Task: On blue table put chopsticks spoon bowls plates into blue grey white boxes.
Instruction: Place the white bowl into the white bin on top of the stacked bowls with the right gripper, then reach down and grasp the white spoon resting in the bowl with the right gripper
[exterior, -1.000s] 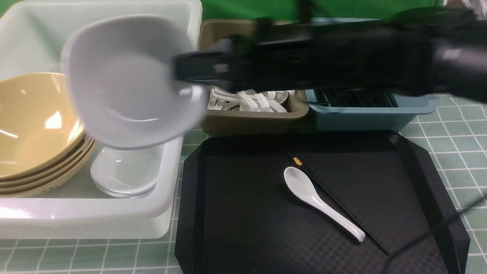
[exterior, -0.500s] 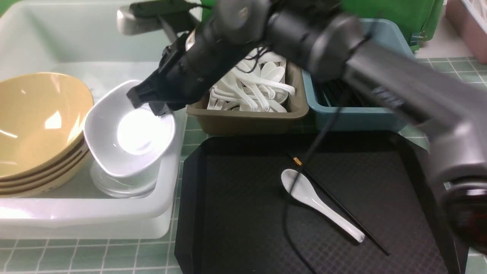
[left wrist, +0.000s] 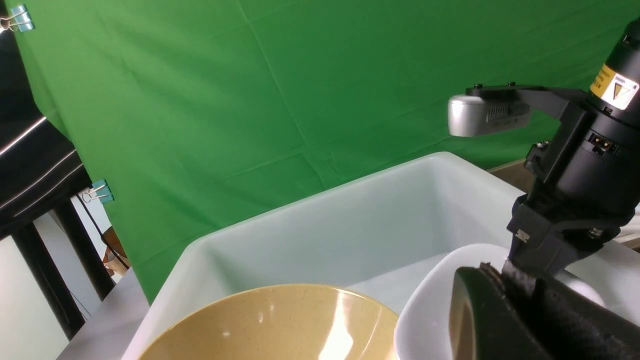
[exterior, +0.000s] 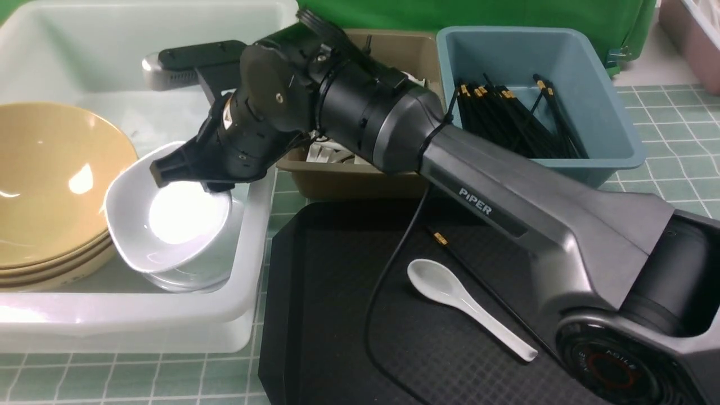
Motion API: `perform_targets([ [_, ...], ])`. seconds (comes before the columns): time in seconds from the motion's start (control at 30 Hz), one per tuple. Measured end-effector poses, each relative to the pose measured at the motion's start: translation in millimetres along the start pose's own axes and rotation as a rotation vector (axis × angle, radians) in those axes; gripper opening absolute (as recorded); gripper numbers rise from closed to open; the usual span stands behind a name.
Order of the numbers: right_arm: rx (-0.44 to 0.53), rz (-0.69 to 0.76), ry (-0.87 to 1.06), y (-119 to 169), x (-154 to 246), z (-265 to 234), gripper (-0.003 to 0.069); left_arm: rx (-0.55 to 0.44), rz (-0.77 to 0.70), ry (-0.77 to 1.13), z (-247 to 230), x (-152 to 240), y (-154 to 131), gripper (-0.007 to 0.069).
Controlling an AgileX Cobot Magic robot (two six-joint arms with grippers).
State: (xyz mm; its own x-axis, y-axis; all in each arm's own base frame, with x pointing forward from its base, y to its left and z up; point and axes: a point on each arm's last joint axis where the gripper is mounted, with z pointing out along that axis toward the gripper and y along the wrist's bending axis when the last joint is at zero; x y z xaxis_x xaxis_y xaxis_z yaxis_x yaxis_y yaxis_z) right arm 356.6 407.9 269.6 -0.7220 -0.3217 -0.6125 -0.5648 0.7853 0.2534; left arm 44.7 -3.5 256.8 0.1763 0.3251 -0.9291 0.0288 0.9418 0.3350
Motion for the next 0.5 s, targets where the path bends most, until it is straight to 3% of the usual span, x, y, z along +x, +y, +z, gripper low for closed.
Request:
perform_targets([
  [0.27,0.024,-0.039,0.004,13.1,-0.6,-6.4,0.0356,0.0,0.001,0.0,0.0,0.0,0.0,0.0003],
  [0.5,0.104,-0.12,-0.005,10.9,-5.9,-18.0,0.0379,0.0,0.002,0.0,0.0,0.0,0.0,0.0003],
])
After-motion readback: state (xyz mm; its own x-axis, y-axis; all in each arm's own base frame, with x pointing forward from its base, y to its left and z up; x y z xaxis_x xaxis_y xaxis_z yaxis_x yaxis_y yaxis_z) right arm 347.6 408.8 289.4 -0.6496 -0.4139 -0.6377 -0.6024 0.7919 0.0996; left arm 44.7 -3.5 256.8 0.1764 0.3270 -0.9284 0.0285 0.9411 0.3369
